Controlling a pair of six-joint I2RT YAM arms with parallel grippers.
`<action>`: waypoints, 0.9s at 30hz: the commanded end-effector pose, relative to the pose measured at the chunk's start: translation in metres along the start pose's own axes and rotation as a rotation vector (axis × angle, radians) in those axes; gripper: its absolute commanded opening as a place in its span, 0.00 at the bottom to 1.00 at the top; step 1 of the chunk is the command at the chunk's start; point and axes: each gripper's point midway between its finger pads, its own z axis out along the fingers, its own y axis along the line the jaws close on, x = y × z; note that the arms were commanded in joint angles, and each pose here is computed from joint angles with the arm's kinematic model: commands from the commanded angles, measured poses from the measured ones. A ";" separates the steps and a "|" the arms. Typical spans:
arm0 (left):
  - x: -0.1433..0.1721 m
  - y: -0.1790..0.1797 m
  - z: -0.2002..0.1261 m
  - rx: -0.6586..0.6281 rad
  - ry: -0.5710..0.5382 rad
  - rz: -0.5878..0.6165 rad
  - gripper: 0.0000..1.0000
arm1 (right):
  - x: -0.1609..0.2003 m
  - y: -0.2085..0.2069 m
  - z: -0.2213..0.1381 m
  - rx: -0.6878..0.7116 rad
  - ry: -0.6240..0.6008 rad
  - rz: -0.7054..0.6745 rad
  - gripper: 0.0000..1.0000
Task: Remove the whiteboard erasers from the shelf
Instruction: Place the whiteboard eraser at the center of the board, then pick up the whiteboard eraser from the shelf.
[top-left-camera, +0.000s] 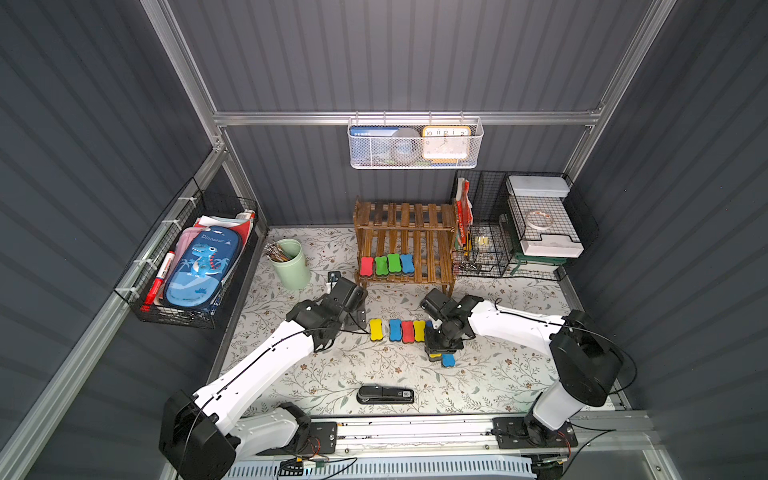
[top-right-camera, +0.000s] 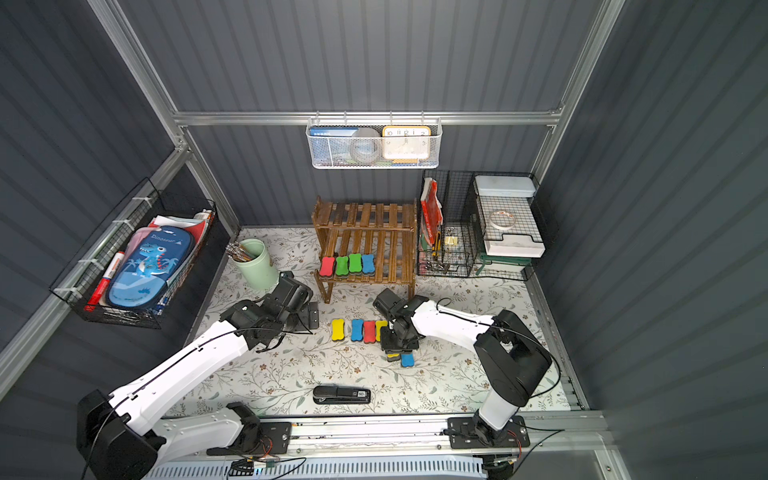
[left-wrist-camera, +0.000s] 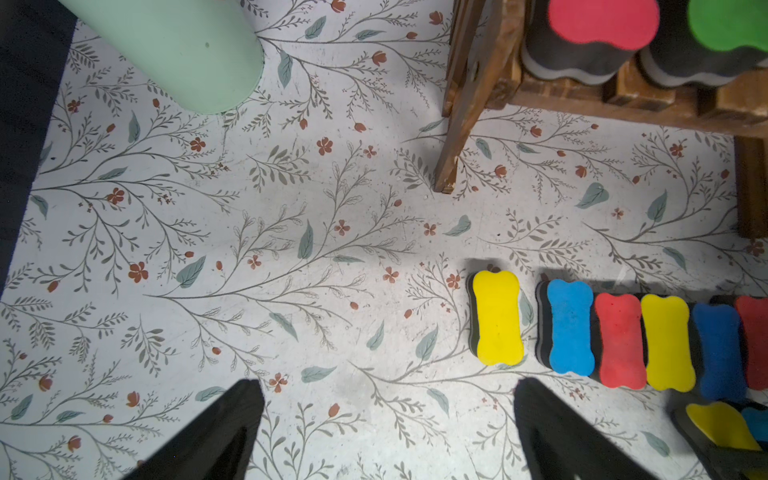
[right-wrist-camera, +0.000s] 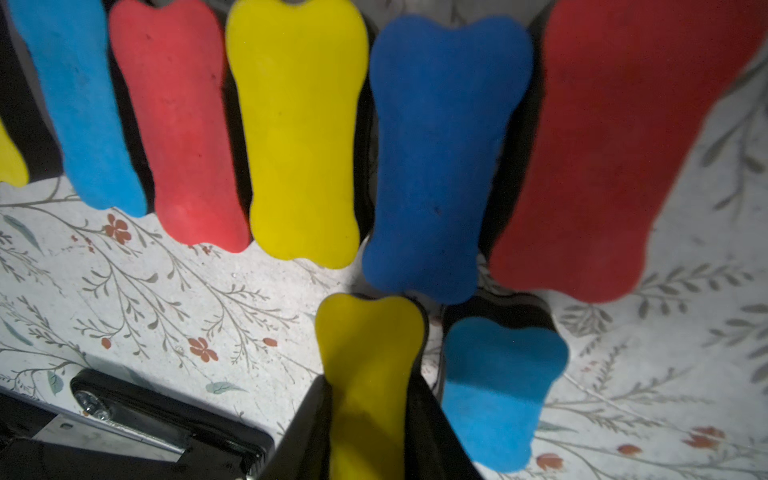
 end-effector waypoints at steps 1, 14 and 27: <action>0.005 0.004 0.001 -0.014 0.023 0.016 0.99 | -0.004 0.004 -0.004 0.004 -0.017 -0.020 0.39; 0.003 0.002 -0.001 -0.005 0.020 0.007 0.99 | -0.009 0.012 -0.041 -0.035 -0.102 -0.032 0.47; 0.006 0.008 0.000 -0.025 0.013 0.003 0.99 | -0.134 0.066 -0.173 -0.079 -0.666 -0.140 0.50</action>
